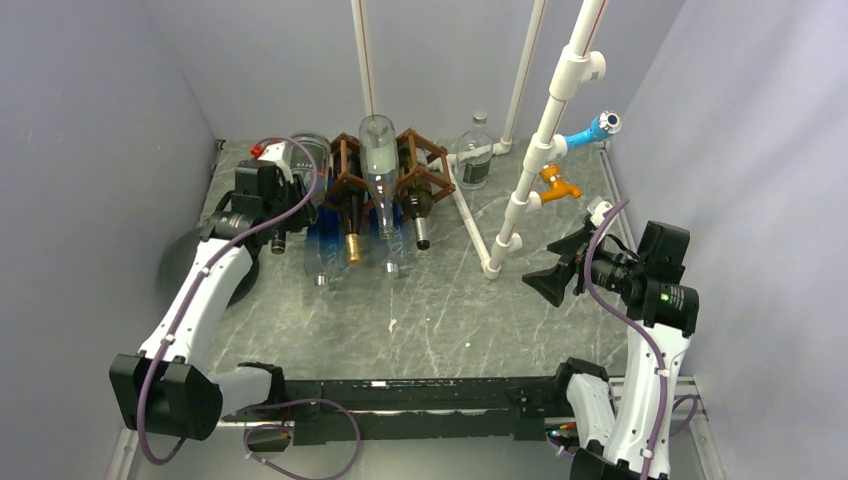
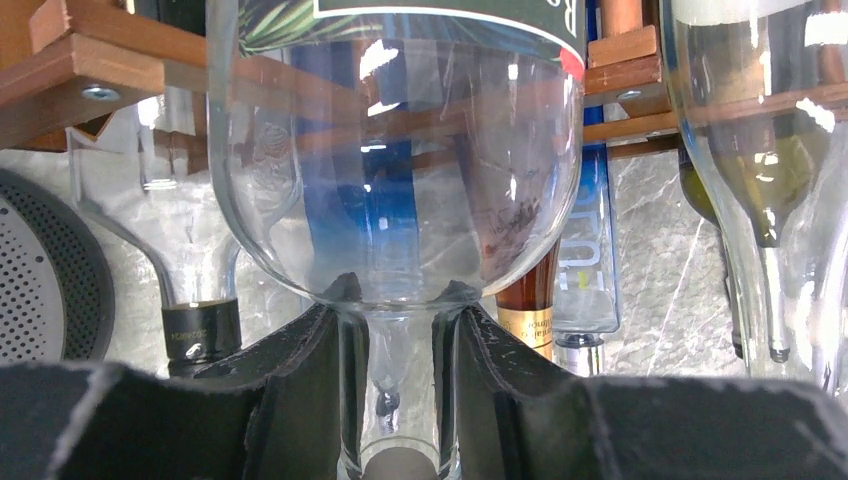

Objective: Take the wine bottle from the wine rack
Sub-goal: Pick up the wine bottle from the wine rack.

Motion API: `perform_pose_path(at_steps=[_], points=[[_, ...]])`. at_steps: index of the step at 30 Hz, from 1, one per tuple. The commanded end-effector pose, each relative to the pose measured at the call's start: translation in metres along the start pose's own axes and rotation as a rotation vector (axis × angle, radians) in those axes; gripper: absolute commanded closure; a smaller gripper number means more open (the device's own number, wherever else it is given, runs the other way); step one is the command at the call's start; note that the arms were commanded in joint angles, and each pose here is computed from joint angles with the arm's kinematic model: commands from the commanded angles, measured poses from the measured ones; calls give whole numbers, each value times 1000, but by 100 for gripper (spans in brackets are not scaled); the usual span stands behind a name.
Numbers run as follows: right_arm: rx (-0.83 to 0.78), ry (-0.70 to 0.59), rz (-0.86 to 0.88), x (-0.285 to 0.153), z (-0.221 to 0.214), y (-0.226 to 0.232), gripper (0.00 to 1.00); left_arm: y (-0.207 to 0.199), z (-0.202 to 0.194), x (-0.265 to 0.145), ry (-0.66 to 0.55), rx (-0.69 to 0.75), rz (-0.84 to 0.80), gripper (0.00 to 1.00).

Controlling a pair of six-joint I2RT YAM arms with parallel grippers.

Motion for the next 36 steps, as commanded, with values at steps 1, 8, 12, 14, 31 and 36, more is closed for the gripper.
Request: perform_pose_path(at_steps=[1, 8, 12, 14, 31, 36], points=[[-41, -23, 27, 2, 5, 0, 0, -11, 79, -45, -389, 25, -45, 100], [-41, -24, 29, 2, 5, 0, 0, -14, 85, -65, -442, 25, -56, 100], [-43, -24, 32, 2, 5, 0, 0, -16, 82, -73, -449, 18, -79, 100], [-42, -23, 32, 2, 5, 0, 0, -19, 80, -78, -450, 14, -96, 100], [-46, -22, 34, 1, 6, 1, 0, -60, 60, -149, -469, -15, -415, 100], [-45, -22, 35, 1, 7, 0, 0, -70, 53, -170, -478, -10, -501, 100]])
Point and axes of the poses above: each gripper's point midway between its finger pads, its own x axis out along the fingers, its own y axis along the line the jaws close on, z = x × y, the point moved 4 cm from there along -x, back along the fingers, and after that the axes turned 8 degrees about x, right-handed, at the moved point
